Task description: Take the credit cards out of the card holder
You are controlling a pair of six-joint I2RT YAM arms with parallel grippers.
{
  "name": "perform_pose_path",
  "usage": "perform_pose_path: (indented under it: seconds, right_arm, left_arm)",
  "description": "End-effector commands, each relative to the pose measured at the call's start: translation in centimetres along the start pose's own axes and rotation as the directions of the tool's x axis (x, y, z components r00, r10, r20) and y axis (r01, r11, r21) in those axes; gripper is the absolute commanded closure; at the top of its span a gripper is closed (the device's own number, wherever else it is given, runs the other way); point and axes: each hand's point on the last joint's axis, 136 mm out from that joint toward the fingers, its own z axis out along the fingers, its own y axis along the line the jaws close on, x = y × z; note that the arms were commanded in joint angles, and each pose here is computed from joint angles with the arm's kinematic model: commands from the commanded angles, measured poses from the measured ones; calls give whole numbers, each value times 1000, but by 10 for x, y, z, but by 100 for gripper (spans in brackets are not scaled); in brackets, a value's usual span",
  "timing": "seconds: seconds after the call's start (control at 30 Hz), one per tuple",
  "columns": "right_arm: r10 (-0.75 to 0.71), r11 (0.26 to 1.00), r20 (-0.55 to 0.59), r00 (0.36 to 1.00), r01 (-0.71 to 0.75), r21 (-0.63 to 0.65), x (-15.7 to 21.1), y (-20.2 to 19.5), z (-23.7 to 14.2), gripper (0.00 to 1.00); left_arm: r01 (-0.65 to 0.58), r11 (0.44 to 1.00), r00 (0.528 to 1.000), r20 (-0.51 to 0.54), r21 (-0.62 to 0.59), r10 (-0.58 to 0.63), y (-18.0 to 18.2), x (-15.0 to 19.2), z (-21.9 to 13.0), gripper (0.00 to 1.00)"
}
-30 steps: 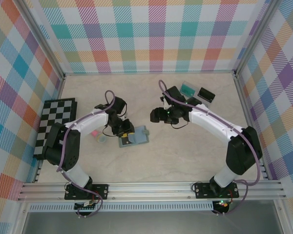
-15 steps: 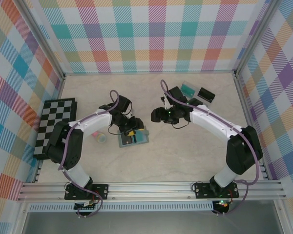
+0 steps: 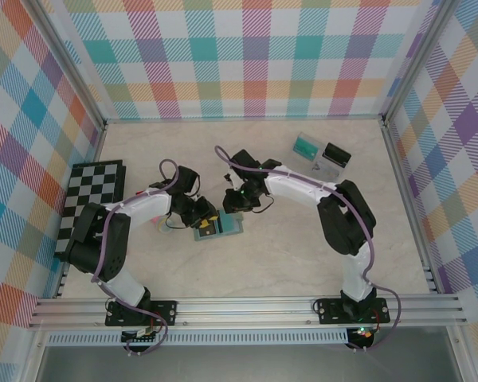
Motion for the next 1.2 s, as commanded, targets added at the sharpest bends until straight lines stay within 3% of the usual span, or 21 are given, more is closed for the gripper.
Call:
perform_pose_path:
  seconds: [0.0,0.83,1.17]
  right_arm:
    - [-9,1000,-57,998,9,7,3,-3,7,78]
    - [80,987,-225,971,-45,156,36,-51,58,81]
    - [85,984,-241,967,-44,170,40,-57,63,81]
  left_arm:
    - [17,999,1000,-2,42,-16,-5,-3,3,74]
    - [-3,1000,999,-36,-20,2,15,-2,18,76]
    - [-151,989,987,-60,-2,150,7,-2,15,74]
